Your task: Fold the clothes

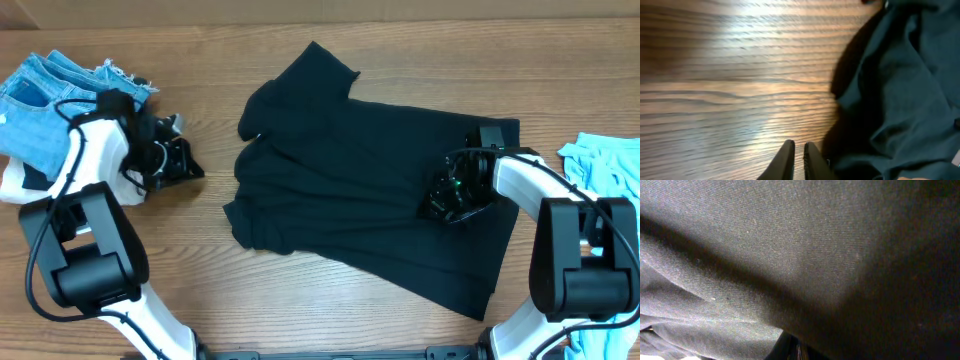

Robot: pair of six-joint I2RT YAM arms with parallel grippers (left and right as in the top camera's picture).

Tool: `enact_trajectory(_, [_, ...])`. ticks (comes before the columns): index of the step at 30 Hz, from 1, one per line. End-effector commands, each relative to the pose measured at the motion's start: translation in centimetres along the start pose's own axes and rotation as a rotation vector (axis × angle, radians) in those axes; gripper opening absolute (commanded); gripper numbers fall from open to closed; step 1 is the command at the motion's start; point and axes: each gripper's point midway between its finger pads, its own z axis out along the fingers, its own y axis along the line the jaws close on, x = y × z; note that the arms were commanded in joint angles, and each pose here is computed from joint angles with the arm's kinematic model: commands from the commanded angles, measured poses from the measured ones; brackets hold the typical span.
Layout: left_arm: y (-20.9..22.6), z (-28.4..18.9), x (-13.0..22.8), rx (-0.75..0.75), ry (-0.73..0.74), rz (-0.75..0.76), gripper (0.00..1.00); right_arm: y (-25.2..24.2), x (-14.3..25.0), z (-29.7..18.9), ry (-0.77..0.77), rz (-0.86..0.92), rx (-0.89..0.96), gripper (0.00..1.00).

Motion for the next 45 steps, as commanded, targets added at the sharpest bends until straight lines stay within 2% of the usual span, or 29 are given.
enact_trajectory(1, [-1.0, -1.4, -0.7, 0.023, -0.031, 0.036, 0.16, -5.8, 0.5, 2.3, 0.028, 0.043, 0.22, 0.04])
enact_trajectory(5, [-3.5, 0.7, 0.2, 0.03, 0.017, 0.12, 0.36, -2.5, 0.1, 0.3, 0.01, -0.061, 0.051, 0.08])
enact_trajectory(6, [-4.6, 1.8, 0.6, 0.032, 0.029, 0.158, 0.46, -1.8, 0.3, -0.4, 0.008, -0.079, 0.028, 0.13])
enact_trajectory(7, [-5.4, 2.7, 0.9, 0.034, 0.037, 0.188, 0.53, -1.4, 0.7, -0.8, 0.016, -0.077, 0.016, 0.26])
enact_trajectory(8, [-6.2, 3.7, 1.4, 0.035, 0.049, 0.22, 0.6, -1.3, 1.2, -1.1, 0.032, -0.07, 0.008, 0.45])
enact_trajectory(11, [-6.7, 5.8, 2.3, -0.006, 0.061, 0.218, 0.65, 0.1, 3.1, -1.1, 0.107, -0.126, -0.068, 0.5])
enact_trajectory(12, [-6.7, 6.3, 2.5, -0.006, 0.061, 0.204, 0.69, 0.6, 3.4, -1.0, 0.116, -0.162, -0.09, 0.53])
enact_trajectory(14, [-6.6, 6.7, 2.6, -0.002, 0.055, 0.188, 0.71, 0.9, 3.6, -0.8, 0.12, -0.182, -0.089, 0.55])
enact_trajectory(16, [-7.3, 7.0, 2.7, 0.048, 0.049, 0.186, 0.7, 1.0, 3.2, -0.8, 0.105, -0.198, -0.091, 0.56])
enact_trajectory(18, [-8.2, 7.3, 2.8, 0.086, 0.046, 0.185, 0.61, 1.2, 2.9, -0.8, 0.09, -0.208, -0.097, 0.58])
enact_trajectory(19, [-8.5, 7.4, 2.9, 0.093, 0.048, 0.191, 0.5, 1.2, 2.8, -0.8, 0.089, -0.208, -0.097, 0.59])
enact_trajectory(20, [-9.1, 7.5, 3.1, 0.116, 0.053, 0.195, 0.31, 1.2, 2.9, -0.7, 0.091, -0.207, -0.096, 0.59])
enact_trajectory(22, [-9.7, 7.3, 3.2, 0.161, 0.055, 0.192, 0.04, 1.2, 2.8, -0.7, 0.089, -0.208, -0.096, 0.59])
enact_trajectory(23, [-9.6, 7.1, 3.1, 0.17, 0.055, 0.183, 0.04, 1.2, 2.8, -0.7, 0.088, -0.209, -0.096, 0.6])
enact_trajectory(26, [-6.7, 5.0, 2.3, 0.063, 0.061, 0.11, 0.04, 0.6, 2.7, -0.7, 0.081, -0.207, -0.062, 0.59])
enact_trajectory(31, [-3.3, -3.1, -1.5, -0.121, -0.005, 0.018, 0.06, 0.1, 2.6, -0.7, 0.076, -0.205, -0.032, 0.6])
enact_trajectory(33, [-2.7, -4.2, -1.9, -0.167, -0.015, 0.016, 0.08, -0.1, 2.5, -0.6, 0.072, -0.201, -0.02, 0.59])
enact_trajectory(36, [-1.8, -4.4, -1.7, -0.224, -0.006, 0.013, 0.24, -0.4, 2.5, -0.6, 0.074, -0.195, -0.005, 0.6])
enact_trajectory(38, [-1.4, -4.5, -1.5, -0.247, 0.005, 0.007, 0.43, -0.6, 2.5, -0.7, 0.073, -0.193, 0.006, 0.59])
enact_trajectory(40, [-0.8, -4.7, -1.1, -0.279, 0.02, 0.0, 0.54, -0.9, 2.4, -0.7, 0.067, -0.192, 0.023, 0.6])
enact_trajectory(42, [-1.0, -4.6, -0.7, -0.266, 0.036, -0.005, 0.54, -1.0, 1.7, -1.2, 0.049, -0.182, 0.019, 0.59])
enact_trajectory(45, [-2.9, -4.0, -0.1, -0.203, 0.071, 0.084, 0.4, 0.4, -0.4, -3.6, -0.038, -0.206, -0.024, 0.59])
